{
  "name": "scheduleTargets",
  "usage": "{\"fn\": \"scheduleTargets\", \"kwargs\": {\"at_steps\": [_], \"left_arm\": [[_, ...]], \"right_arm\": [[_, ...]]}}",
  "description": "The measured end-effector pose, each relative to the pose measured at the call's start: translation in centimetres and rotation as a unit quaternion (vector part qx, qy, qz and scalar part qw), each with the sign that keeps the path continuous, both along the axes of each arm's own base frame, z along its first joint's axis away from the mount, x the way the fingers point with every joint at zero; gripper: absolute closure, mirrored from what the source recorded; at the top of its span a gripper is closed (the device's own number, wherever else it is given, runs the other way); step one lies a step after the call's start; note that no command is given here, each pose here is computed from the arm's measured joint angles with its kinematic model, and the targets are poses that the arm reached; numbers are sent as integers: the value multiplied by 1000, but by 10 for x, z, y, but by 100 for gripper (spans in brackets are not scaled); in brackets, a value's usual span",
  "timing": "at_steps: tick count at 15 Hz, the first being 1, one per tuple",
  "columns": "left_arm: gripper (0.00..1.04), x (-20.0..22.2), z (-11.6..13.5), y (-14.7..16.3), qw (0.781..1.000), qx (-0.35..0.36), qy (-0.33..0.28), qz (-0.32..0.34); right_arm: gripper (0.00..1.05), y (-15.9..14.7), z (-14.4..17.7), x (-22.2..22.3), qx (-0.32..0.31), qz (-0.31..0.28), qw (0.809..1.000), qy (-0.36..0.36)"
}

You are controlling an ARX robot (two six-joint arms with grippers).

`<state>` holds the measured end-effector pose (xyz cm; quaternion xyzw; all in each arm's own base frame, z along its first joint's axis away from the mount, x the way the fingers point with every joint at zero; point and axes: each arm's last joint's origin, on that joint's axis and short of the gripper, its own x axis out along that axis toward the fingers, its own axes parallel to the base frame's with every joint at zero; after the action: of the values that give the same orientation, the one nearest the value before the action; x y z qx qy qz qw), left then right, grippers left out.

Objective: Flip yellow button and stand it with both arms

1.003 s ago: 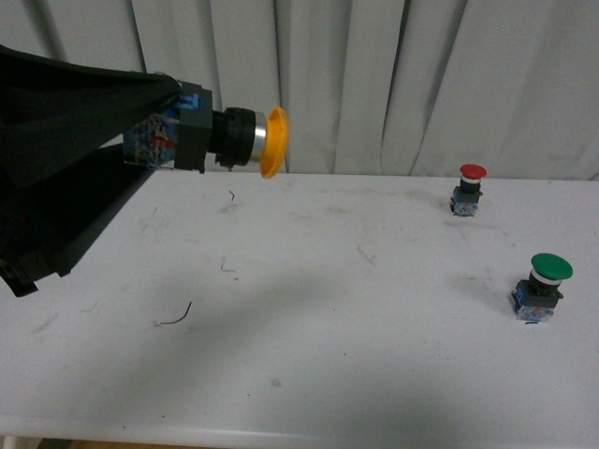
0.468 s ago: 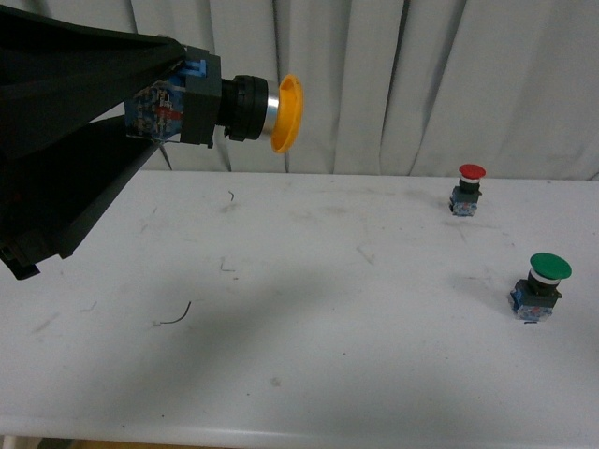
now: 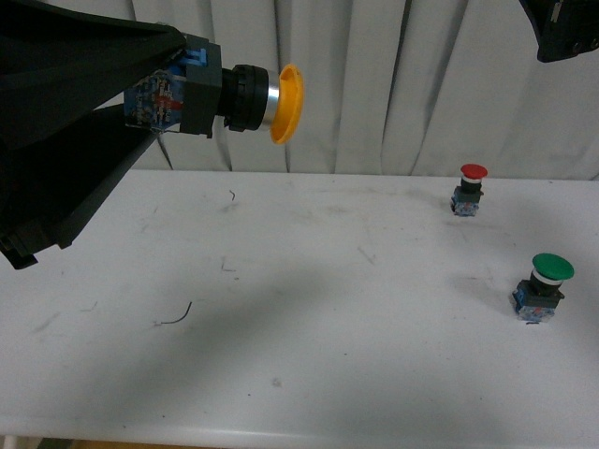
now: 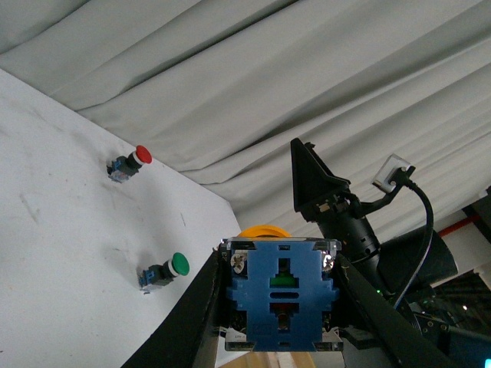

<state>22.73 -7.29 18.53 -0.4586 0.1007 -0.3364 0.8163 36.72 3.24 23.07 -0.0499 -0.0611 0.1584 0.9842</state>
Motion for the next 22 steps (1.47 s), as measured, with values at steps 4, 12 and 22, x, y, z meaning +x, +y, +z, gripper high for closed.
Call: {"fn": "scheduleTargets", "kwargs": {"at_steps": [4,12,22], "left_arm": [[70,4,-2,0,1000,2,6,0],[70,6,3,0,1000,5,-8,-3],[70,6,4,0,1000,8,-14,-2]], "right_arm": [[6,34,-21,-42,178,244,951,67],[6,99,-72,-78,442,378,671,460],[6,132,-50,-66,449,410,657,445]]}}
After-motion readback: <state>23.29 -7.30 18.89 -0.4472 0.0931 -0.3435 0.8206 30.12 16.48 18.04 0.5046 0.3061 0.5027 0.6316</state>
